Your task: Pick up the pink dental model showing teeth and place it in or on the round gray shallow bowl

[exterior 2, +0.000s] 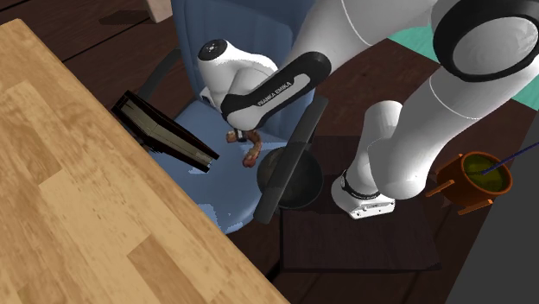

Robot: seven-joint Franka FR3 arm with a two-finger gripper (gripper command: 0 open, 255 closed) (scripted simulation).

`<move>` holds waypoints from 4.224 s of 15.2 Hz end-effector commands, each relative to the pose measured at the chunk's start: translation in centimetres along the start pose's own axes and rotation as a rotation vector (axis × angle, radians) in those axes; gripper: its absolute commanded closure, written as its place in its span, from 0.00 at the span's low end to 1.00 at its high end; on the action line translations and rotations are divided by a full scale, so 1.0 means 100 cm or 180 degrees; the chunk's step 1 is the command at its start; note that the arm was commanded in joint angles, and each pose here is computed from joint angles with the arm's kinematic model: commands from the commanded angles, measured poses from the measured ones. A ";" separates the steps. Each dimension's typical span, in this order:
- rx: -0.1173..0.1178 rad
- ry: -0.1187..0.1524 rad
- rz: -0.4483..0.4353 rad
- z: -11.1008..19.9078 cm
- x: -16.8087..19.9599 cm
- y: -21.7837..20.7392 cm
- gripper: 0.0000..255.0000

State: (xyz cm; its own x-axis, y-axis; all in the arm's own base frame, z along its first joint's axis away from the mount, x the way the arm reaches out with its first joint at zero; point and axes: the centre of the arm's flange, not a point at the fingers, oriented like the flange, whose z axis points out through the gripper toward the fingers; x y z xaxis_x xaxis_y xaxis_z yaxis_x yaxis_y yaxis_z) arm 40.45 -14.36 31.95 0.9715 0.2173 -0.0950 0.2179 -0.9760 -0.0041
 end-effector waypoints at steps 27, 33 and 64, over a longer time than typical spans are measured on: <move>-0.0028 0.0113 0.0123 -0.146 -0.031 -0.008 1.00; -0.0028 0.0113 0.0123 -0.137 -0.069 -0.077 1.00; -0.0039 0.0111 0.0135 -0.073 -0.119 -0.186 0.00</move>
State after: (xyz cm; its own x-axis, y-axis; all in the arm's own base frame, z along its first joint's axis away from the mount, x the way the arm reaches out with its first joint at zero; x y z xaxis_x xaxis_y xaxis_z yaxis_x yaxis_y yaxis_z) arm 26.99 1.27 42.32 0.9836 0.1771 0.0336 0.1764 -0.9840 0.0232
